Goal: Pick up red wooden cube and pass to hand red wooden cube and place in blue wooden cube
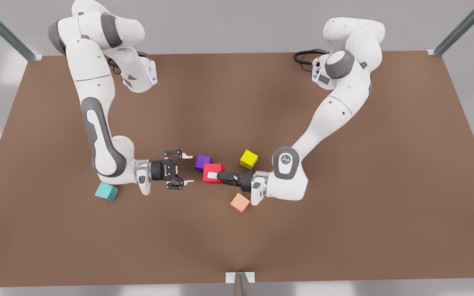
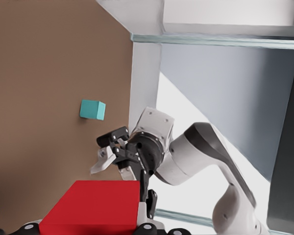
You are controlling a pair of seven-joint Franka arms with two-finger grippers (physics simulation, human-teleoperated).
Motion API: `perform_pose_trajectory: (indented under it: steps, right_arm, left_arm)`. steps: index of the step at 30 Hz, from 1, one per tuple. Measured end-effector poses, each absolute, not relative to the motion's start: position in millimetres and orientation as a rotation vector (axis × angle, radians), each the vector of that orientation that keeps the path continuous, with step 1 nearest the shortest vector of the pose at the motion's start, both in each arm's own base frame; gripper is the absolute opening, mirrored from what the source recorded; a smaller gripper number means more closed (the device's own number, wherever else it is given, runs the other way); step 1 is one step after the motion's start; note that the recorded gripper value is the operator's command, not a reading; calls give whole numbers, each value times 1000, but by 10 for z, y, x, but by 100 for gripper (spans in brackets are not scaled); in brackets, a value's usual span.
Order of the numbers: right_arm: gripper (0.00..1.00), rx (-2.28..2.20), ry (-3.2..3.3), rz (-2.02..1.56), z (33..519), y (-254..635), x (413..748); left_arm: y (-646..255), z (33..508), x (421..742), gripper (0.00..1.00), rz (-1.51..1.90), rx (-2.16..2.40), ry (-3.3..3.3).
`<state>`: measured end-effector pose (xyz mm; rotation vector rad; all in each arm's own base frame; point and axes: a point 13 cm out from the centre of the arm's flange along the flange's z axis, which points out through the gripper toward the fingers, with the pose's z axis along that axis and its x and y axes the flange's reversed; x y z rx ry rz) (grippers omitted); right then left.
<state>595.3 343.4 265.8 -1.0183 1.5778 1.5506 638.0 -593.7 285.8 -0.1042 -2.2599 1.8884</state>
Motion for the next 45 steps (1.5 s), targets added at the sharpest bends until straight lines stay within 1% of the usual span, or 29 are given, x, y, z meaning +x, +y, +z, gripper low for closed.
perform_pose_trajectory:
  steps: [11, 20, 22, 26, 44, 45]
  right_arm:
    - [100, -1024, 1461, 1446, 2623, 3585, 6120]
    - [100, -1055, 1382, 1395, 2722, 3772, 6230]
    - [100, -1059, 1367, 1384, 2761, 3787, 6252]
    - [100, -1069, 1347, 1369, 2807, 3824, 6270]
    - [100, -1086, 1311, 1382, 2733, 4269, 6204]
    - [82, -1086, 1311, 1381, 2735, 4282, 6206]
  left_arm:
    - [-5917, 2847, 6431, 70, 1921, -148, -2291]
    - [-5916, 2808, 6437, 70, 1932, -168, -2299]
    - [-5912, 2809, 6442, 72, 1935, -172, -2300]
    - [-5910, 2810, 6445, 71, 1940, -180, -2303]
    - [-6055, 2779, 6438, 71, 1972, -191, -2318]
    - [-6059, 2769, 6437, 71, 1973, -190, -2319]
